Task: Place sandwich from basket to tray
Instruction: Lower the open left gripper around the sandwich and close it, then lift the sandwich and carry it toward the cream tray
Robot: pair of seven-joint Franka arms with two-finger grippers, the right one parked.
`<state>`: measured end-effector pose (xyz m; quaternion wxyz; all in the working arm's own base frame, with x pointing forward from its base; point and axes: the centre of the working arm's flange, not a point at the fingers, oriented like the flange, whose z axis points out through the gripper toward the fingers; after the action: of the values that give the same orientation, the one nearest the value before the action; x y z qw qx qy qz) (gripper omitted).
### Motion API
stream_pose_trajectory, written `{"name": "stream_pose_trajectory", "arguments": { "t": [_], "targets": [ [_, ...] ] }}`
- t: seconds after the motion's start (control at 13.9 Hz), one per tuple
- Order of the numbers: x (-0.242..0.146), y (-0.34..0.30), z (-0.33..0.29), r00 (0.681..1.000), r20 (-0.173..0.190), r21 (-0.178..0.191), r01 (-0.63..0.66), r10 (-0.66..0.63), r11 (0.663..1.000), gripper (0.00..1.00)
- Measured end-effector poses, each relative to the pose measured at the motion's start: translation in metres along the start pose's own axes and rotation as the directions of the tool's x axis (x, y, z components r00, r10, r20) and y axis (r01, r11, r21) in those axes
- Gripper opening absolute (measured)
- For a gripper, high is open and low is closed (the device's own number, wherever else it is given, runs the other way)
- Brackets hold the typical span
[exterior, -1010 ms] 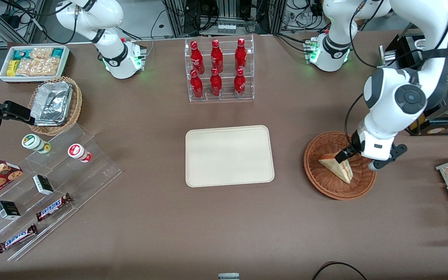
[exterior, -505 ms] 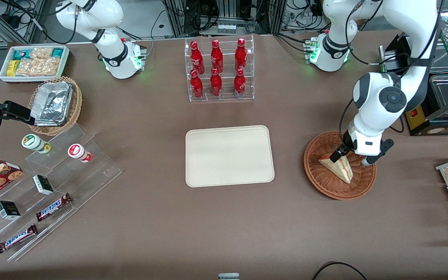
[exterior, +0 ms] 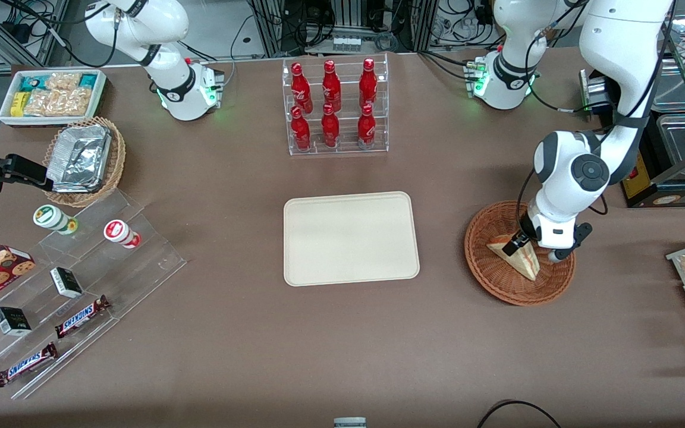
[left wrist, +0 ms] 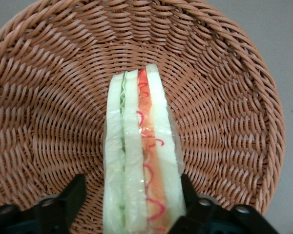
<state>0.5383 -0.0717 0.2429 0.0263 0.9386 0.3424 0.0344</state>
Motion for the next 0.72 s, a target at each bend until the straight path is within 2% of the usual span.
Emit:
{"name": "stream_pose_trajectory", "arguments": {
  "t": [0.22, 0.29, 0.43, 0.58, 0.72],
  "targets": [
    [0.007, 0.008, -0.016, 1.000, -0.016, -0.014, 0.000, 0.000, 1.000, 0.44],
    [0.010, 0.012, -0.029, 1.000, -0.007, 0.000, -0.001, 0.001, 1.000, 0.36],
    [0.014, 0.026, -0.074, 1.000, 0.028, 0.050, -0.015, 0.013, 0.999, 0.30],
    [0.006, 0.055, -0.144, 0.997, 0.058, 0.090, -0.057, 0.052, 0.994, 0.20],
    [-0.021, 0.096, -0.205, 0.990, 0.067, 0.095, -0.133, 0.127, 0.987, 0.18]
  ]
}}
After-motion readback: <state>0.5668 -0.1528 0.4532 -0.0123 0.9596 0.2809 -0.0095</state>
